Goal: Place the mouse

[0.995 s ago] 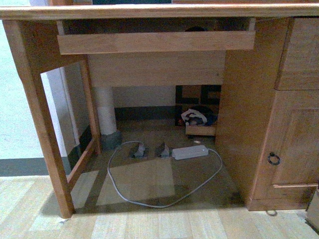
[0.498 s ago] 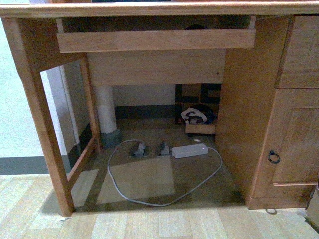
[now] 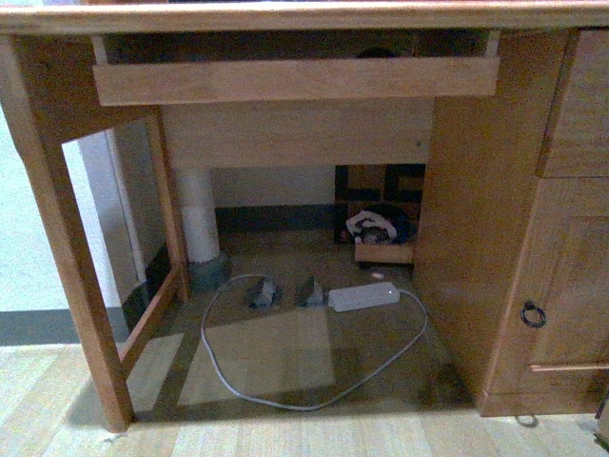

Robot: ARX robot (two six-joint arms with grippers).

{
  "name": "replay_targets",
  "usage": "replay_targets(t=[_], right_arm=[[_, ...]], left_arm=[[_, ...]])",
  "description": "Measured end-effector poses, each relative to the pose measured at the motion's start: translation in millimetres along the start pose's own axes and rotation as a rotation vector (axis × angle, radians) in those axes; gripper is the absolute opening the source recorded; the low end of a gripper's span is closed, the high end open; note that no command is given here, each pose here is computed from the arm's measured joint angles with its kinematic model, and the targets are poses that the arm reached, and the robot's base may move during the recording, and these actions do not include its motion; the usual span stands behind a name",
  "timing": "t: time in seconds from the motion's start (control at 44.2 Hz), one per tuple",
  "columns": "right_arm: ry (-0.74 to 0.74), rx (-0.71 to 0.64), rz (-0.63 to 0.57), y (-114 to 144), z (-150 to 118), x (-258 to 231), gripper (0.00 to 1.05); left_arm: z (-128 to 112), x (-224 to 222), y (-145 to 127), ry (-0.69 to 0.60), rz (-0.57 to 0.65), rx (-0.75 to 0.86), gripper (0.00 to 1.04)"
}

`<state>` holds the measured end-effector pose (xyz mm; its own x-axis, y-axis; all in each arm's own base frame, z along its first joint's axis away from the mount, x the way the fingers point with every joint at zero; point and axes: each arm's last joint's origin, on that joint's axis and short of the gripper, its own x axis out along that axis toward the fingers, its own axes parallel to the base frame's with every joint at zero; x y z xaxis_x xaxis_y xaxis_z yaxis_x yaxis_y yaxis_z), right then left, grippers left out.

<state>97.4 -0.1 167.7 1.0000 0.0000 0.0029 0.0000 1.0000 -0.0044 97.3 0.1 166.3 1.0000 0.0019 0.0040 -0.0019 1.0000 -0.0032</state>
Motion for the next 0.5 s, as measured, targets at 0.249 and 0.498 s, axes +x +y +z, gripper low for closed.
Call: replay_targets(t=[0.249, 0.498], right_arm=[[-0.002, 0.000, 0.000, 0.0, 0.2, 0.0, 0.98], [-0.002, 0.000, 0.000, 0.0, 0.2, 0.0, 0.98]], left_arm=[[0.0, 0.0, 0.0, 0.000, 0.000, 0.000, 0.98], [0.0, 0.0, 0.0, 0.000, 0.001, 0.000, 0.98]])
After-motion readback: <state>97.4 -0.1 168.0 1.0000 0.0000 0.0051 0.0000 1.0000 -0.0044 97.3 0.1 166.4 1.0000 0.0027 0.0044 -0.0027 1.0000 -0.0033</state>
